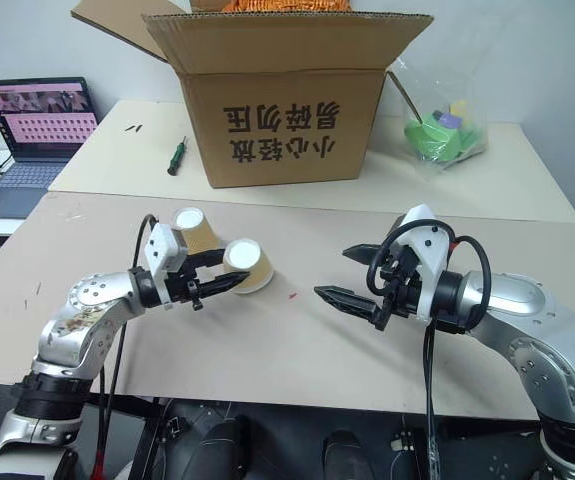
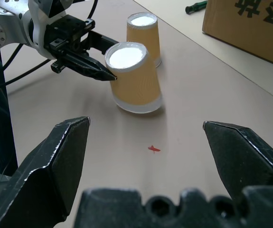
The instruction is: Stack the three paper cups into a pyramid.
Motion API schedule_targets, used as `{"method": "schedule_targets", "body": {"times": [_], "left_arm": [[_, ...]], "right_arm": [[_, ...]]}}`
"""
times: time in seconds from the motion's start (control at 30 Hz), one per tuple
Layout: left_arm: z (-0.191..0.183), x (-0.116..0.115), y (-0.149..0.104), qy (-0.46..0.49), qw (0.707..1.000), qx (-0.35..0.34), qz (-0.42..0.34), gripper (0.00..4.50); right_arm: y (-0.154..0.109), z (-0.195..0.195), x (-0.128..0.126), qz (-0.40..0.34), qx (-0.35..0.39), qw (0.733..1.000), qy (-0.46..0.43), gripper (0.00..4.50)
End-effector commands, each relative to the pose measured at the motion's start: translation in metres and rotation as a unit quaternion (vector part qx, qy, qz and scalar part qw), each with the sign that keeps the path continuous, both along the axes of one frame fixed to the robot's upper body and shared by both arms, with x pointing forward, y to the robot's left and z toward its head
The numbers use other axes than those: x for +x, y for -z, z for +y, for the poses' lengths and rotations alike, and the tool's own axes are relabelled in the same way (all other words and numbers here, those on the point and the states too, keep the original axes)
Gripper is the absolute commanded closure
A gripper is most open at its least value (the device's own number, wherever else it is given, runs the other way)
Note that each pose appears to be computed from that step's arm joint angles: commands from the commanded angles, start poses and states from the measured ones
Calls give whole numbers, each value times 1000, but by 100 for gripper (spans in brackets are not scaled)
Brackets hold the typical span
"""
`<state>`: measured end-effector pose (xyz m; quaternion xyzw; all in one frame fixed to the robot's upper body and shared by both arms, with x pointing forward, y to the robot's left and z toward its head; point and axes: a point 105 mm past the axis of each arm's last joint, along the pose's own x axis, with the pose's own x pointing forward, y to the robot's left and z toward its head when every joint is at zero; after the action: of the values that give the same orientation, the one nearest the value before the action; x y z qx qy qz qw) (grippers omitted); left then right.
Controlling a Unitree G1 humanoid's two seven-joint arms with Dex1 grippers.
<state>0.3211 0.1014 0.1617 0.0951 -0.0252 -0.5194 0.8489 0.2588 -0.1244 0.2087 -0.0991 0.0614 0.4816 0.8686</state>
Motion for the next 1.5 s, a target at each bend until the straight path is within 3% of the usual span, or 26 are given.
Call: {"method": "schedule_targets", "body": {"times": [0.03, 0.23, 0.63, 0.7, 0.8, 1.0, 1.17, 1.27, 1.37, 1.5], "left_arm": [[-29, 3, 1, 48, 999, 0, -15, 255], [-73, 19, 11, 98, 995, -6, -8, 255], [-101, 21, 36, 144, 989, 18, 4, 255], [-101, 21, 36, 146, 989, 16, 2, 163], [-98, 20, 25, 139, 990, 1, -15, 61], [-70, 9, -17, 109, 991, -30, -69, 61], [-31, -5, -29, 33, 996, -31, -71, 61], [-4, 0, -31, -90, 993, -51, -59, 61], [21, 8, -24, -249, 963, -82, -54, 61], [25, -2, -8, -326, 939, -101, -40, 61]], "right_arm": [[-11, 4, -2, -32, 5, 999, -2, 0], [-11, 4, -6, -36, 3, 999, 8, 0], [-14, 2, -13, -45, 11, 998, 33, 0], [-15, 2, -13, -45, 13, 998, 33, 0], [-14, 2, -13, -42, 16, 998, 33, 0], [-11, 4, -9, -31, 19, 999, 21, 0], [-10, 4, -4, -26, 19, 999, 10, 0], [-10, 2, 0, -25, 17, 1000, 8, 0], [-10, 1, 3, -22, 16, 1000, 4, 0], [-10, 4, 6, -20, 17, 1000, -5, 0]]}}
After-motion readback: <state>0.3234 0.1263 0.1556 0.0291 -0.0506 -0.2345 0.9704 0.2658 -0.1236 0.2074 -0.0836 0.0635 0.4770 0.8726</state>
